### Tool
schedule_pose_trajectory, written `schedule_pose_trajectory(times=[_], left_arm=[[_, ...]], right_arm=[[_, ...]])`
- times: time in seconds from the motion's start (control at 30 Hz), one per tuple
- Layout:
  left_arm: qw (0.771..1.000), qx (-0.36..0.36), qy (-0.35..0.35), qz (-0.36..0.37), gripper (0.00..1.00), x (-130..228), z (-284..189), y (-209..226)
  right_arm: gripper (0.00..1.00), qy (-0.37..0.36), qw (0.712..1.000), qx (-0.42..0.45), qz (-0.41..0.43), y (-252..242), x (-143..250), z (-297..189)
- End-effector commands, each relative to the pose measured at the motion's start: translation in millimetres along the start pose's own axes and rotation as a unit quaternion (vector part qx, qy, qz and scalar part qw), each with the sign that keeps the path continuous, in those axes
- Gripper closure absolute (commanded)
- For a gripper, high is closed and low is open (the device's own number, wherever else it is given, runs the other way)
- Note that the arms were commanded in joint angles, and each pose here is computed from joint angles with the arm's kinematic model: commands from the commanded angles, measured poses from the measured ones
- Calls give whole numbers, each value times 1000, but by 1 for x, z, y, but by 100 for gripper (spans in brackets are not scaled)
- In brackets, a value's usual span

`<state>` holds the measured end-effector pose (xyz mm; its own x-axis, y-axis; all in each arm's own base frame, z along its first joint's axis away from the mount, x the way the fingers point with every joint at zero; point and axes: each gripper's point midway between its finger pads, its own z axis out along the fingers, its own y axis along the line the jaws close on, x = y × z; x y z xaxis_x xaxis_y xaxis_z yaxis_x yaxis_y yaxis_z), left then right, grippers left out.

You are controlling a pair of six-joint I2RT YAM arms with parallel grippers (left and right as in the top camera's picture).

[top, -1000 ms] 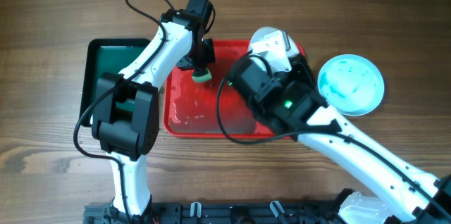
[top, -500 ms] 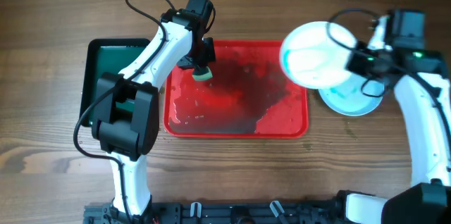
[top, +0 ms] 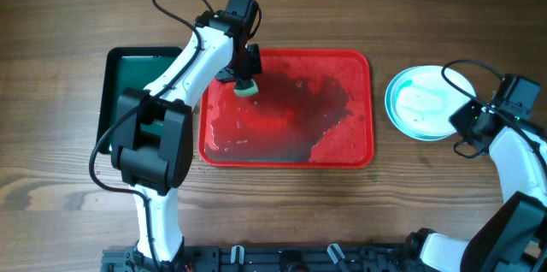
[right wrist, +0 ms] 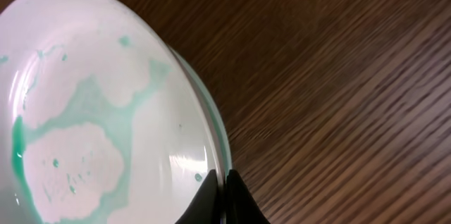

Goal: Clean dirty plates on tray and stack at the side
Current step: 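Move the sponge with the left gripper back into the green tray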

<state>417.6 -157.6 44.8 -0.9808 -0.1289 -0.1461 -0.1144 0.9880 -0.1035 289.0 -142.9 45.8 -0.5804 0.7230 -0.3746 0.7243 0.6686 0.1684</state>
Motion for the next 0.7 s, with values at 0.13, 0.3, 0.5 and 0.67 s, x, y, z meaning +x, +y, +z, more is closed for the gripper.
schedule_pose_trajectory(times=[0.13, 0.3, 0.5, 0.67], left_arm=[[1000, 14, -24, -4, 96, -11, -37, 3], [999, -22, -41, -20, 96, -9, -89, 44], [985, -145, -7, -90, 96, 3, -105, 151], [973, -147, -25, -176, 96, -4, -79, 206]], right_arm=[[50, 50, 995, -75, -39, 28, 13, -7], [32, 26, 987, -134, -84, 63, -23, -65], [0, 32, 951, -223, -212, 132, 0, -101], [0, 24, 935, -210, -285, 165, 28, -103]])
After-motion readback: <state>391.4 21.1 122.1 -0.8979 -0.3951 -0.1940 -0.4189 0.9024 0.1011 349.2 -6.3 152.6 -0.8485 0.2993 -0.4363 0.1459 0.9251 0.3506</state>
